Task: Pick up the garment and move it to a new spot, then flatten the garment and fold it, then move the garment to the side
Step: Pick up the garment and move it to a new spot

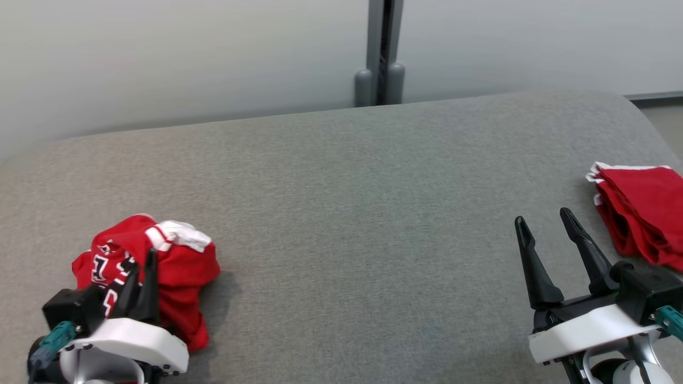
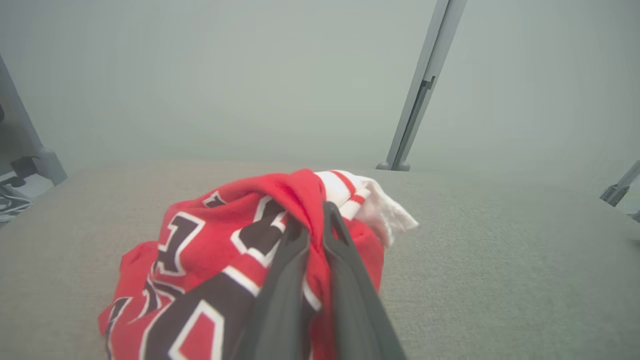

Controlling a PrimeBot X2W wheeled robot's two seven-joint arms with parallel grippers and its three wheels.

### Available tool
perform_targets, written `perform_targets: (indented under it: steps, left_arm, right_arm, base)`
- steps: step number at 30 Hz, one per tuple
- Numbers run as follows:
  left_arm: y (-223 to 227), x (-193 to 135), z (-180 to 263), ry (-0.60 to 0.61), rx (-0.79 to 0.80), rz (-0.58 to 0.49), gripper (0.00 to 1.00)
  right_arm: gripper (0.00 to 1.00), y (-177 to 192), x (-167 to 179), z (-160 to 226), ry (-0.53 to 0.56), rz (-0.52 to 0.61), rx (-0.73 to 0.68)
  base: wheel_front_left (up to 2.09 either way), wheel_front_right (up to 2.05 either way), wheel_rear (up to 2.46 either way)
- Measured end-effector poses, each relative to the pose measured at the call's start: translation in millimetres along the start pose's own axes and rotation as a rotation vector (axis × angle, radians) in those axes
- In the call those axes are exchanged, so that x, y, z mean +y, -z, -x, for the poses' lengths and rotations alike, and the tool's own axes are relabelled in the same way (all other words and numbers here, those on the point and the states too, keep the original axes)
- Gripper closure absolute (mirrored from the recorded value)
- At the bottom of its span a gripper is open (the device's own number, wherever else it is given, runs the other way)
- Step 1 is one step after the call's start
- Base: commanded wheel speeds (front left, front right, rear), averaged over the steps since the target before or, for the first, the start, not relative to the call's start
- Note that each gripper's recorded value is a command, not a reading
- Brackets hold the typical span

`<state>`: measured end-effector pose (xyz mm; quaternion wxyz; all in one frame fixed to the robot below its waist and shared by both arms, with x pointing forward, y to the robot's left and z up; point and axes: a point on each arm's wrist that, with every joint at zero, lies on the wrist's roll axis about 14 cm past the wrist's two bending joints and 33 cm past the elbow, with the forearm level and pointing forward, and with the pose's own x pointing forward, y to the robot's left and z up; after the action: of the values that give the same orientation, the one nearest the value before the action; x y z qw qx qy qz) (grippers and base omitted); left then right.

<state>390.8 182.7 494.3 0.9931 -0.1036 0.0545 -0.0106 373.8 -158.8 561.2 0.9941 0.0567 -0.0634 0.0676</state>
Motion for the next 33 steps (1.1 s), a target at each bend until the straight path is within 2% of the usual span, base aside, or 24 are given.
perform_targets:
  steps: [9, 10, 18, 21, 25, 26, 27, 28, 33]
  left_arm:
    - [15.5, -89.8, -35.9, 0.262, 0.055, 0.006, 1.0]
    - [15.5, -89.8, -35.9, 0.262, 0.055, 0.006, 1.0]
    - [47.9, -184.6, -52.6, 0.535, 0.144, 0.011, 1.0]
    - [71.9, -205.8, -51.6, 0.594, 0.209, 0.007, 1.0]
    - [94.6, -216.1, -53.3, 0.625, 0.257, 0.006, 1.0]
    - [100.7, -216.3, -55.2, 0.629, 0.266, 0.006, 0.79]
    - [101.6, -216.2, -55.5, 0.629, 0.266, 0.006, 0.44]
    - [102.2, -216.3, -54.8, 0.631, 0.267, 0.007, 0.0]
    - [89.8, -220.1, -48.8, 0.661, 0.211, 0.023, 0.0]
  right_arm:
    - [0.0, 3.5, -32.9, 13.7, 0.106, -0.014, 0.011]
    - [0.0, 3.5, -32.9, 13.7, 0.106, -0.014, 0.011]
    - [0.0, 13.4, -68.1, 31.3, 0.227, -0.016, 0.035]
    - [0.0, 20.2, -76.7, 35.7, 0.258, -0.018, 0.052]
    - [0.0, 28.5, -85.4, 39.9, 0.29, -0.02, 0.07]
    - [0.0, 31.9, -87.2, 39.6, 0.295, -0.023, 0.077]
    - [0.0, 32.9, -87.2, 38.9, 0.295, -0.025, 0.076]
    - [0.0, 33.6, -86.8, 37.6, 0.292, -0.026, 0.077]
    - [0.0, 35.3, -84.4, 30.0, 0.277, -0.034, 0.073]
  base:
    - [0.0, 0.0, 0.0]
    - [0.0, 0.0, 0.0]
    - [0.0, 0.0, 0.0]
    - [0.0, 0.0, 0.0]
    - [0.0, 0.0, 0.0]
    - [0.0, 0.0, 0.0]
    - [0.0, 0.0, 0.0]
    - [0.0, 0.0, 0.0]
    - [0.0, 0.0, 0.0]
